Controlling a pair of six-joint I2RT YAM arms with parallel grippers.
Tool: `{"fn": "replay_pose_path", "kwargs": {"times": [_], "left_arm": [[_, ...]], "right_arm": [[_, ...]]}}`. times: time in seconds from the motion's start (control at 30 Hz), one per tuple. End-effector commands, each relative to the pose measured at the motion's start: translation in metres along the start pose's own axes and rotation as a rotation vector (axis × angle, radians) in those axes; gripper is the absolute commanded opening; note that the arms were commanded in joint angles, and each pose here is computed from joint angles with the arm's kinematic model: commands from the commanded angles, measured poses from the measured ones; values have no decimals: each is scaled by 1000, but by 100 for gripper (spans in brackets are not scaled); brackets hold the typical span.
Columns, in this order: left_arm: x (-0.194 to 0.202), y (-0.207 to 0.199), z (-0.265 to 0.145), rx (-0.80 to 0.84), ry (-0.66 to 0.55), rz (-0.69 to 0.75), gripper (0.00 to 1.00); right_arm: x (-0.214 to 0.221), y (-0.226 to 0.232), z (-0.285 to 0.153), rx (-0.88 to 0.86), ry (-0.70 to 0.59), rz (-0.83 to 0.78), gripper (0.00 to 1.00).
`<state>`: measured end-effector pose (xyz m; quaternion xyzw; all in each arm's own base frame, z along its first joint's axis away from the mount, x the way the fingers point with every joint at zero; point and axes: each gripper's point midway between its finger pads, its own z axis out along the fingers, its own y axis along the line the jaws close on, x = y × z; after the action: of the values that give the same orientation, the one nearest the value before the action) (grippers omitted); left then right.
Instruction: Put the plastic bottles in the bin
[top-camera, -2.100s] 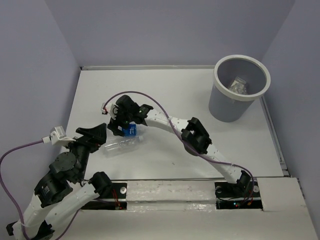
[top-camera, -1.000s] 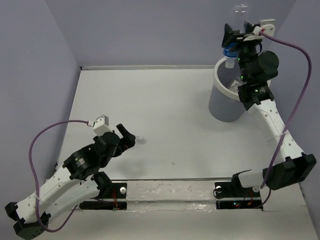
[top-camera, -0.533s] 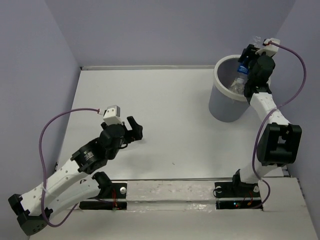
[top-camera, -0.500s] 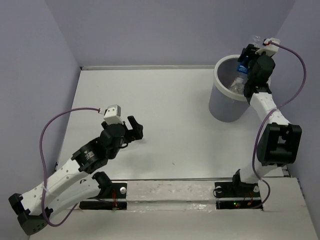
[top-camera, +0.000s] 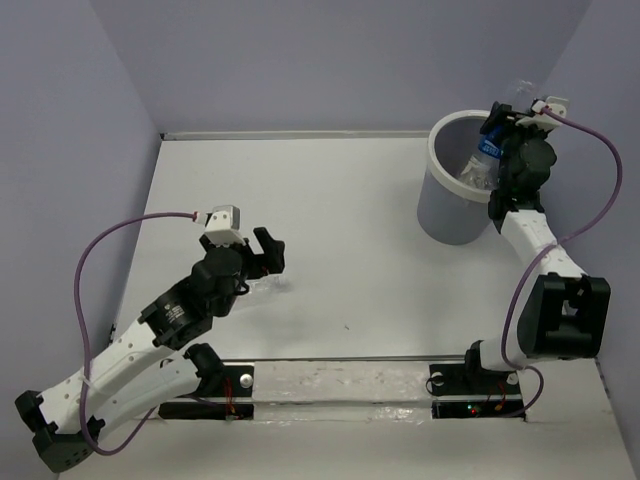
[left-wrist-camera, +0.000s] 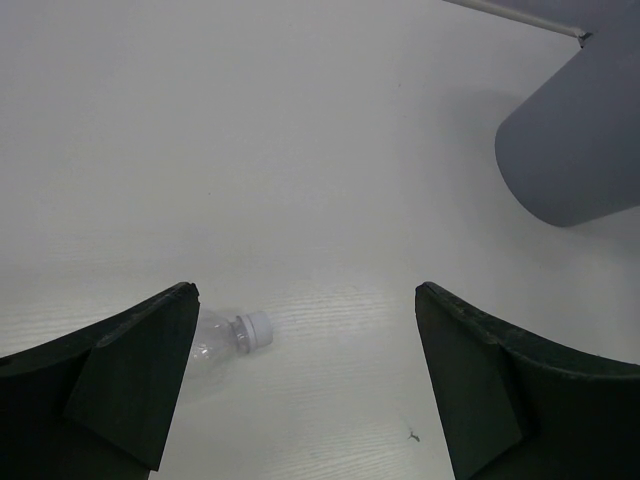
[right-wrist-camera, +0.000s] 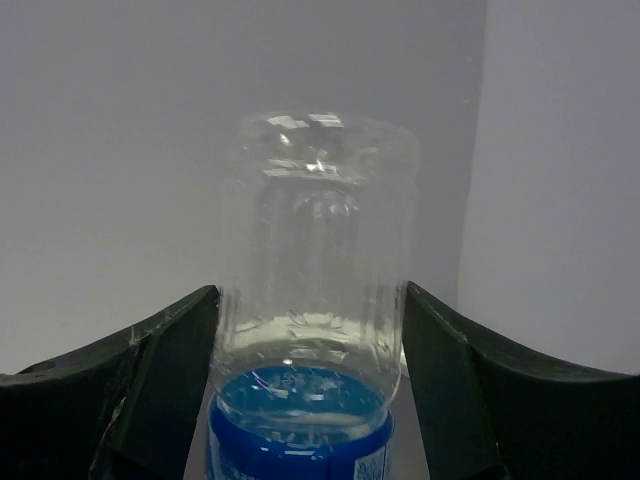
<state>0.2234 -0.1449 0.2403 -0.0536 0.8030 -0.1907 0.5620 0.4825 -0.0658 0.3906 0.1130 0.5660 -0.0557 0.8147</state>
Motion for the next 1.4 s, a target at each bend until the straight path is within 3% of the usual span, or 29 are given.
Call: {"fn": "replay_pose_path", "kwargs": {"times": [0.0,0.33,0.43,0.5,0.63,0.77,0.93,1.1,1.13,1.2,1.23,1.37], "left_arm": [[-15,-5,-3,36,-61,-3,99],[-25,-3,-13,52,-104,-46,99],[-31,1,-16,41,-125,-53,99],[-39,5,-19,21,-152,-59,99],[-70,11,-36,-3,-240,-99,99],[-120,23,-67,-17,-403,-195,99],[-149,40,-92,-23,-550,-281,99],[-143,75,-108,-111,-610,-325,99],[-142,80,-111,-119,-618,-335,99],[-140,91,-119,-127,-644,-368,99],[-138,94,-119,-133,-649,-376,99],[-138,96,-121,-126,-660,-382,99]], "right_arm": [[-28,-9,-10,38,-104,-43,79],[-73,10,-24,-60,-125,3,82],[-85,35,-42,-191,-94,117,79],[-85,86,-64,-416,-5,215,77],[-65,201,-138,-869,201,283,77],[-15,307,-250,-1333,395,238,79],[50,373,-310,-1513,582,168,86],[88,442,-367,-1688,667,-1,94],[118,452,-378,-1698,731,-36,94],[119,474,-389,-1727,734,-80,95],[145,477,-402,-1750,786,-128,96],[152,511,-425,-1809,740,-221,97]]}}
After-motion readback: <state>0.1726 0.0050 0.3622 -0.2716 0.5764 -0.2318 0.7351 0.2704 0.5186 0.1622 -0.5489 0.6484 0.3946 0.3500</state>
